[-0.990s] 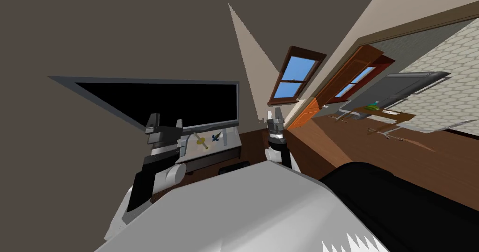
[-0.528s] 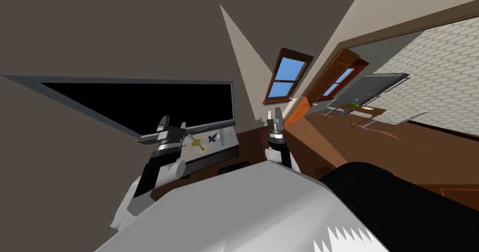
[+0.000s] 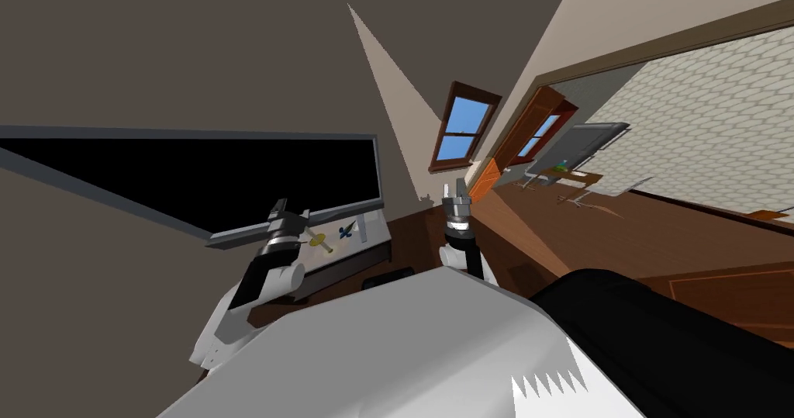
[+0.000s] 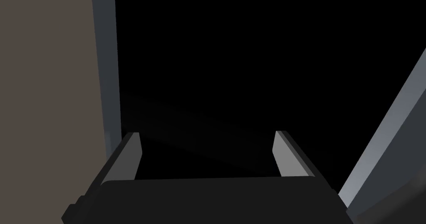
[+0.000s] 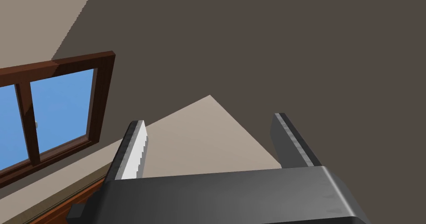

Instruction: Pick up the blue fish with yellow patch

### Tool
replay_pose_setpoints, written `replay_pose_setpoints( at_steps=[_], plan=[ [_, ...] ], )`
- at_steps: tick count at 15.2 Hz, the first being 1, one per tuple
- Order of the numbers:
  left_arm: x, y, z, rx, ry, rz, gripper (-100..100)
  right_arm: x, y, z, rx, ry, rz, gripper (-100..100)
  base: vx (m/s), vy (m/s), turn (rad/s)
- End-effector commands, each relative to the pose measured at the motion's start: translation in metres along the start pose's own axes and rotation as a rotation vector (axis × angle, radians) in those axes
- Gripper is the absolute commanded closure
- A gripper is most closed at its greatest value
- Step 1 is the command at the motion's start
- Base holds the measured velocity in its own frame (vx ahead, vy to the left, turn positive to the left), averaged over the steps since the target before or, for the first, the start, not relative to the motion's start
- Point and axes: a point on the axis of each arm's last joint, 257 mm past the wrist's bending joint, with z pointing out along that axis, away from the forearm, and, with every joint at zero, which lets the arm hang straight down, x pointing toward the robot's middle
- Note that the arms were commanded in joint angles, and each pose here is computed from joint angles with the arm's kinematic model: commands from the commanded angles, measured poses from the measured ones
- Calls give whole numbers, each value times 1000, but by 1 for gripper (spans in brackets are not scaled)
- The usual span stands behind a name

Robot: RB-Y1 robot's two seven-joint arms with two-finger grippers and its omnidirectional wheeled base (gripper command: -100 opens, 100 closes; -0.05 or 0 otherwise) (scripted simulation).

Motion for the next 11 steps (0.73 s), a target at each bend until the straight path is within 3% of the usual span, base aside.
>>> replay_pose_setpoints(
  at_steps=[1,4,11],
  plan=[
    [-14,20,4,-59,-34,-13,-100,0,0,0,0,0,0,0,-12,-16,-108],
    [-28,38,6,-109,-66,-27,-100,0,0,0,0,0,0,0,-13,-17,-157],
    [-86,101,4,-287,-206,-99,-100,0,0,0,0,0,0,0,-9,-22,-150]
  ],
)
